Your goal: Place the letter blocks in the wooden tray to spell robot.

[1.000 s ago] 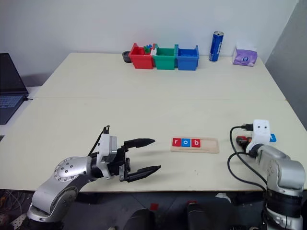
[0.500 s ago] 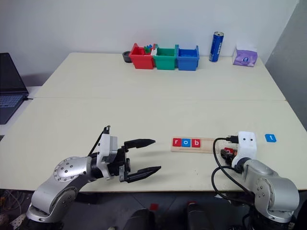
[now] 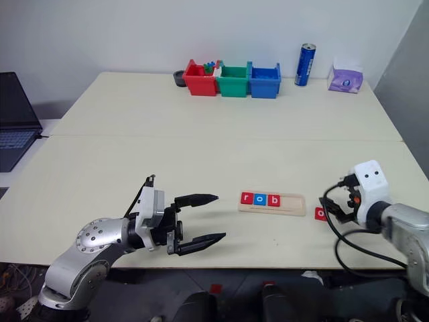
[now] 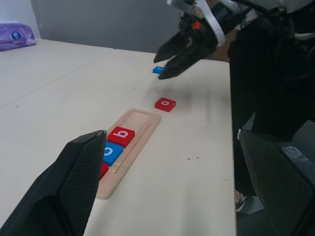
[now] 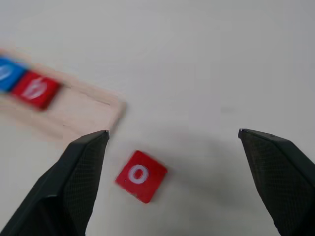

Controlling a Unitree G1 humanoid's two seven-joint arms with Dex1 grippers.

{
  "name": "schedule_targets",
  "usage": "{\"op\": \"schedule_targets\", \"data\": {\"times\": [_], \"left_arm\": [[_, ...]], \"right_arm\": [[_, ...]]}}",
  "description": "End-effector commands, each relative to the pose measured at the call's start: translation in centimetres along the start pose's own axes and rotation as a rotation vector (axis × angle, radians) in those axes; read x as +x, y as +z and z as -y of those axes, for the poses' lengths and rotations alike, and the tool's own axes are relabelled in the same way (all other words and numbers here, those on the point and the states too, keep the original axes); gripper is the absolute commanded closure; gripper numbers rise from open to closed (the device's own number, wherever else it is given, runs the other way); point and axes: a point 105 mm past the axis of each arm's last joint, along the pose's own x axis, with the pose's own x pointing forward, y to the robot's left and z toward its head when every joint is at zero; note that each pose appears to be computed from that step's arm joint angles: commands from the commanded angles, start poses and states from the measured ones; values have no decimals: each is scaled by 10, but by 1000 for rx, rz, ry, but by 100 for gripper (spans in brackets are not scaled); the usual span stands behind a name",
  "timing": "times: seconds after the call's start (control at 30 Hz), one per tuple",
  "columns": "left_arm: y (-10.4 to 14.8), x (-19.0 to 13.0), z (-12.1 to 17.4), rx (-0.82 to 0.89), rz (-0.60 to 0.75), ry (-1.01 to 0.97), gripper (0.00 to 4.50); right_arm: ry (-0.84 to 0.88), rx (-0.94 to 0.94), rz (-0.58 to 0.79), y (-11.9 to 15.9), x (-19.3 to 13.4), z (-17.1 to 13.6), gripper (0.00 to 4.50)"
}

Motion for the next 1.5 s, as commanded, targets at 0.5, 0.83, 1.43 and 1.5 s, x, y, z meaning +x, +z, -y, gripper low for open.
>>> {"op": "schedule_targets", "data": {"times": [0.5,0.83,1.43,1.5], "left_arm": [[7,2,6,37,17,-46,0],[8,0,5,42,10,-36,0],[5,-8,-1,57,-1,6,0],[6,-8,-1,58,-2,9,0]], "right_arm": [[352,-423,40,-46,38,25,1],[404,-391,31,-51,46,21,63],[478,-509,162,13,54,5,304],[508,-532,185,21,63,-4,304]]}}
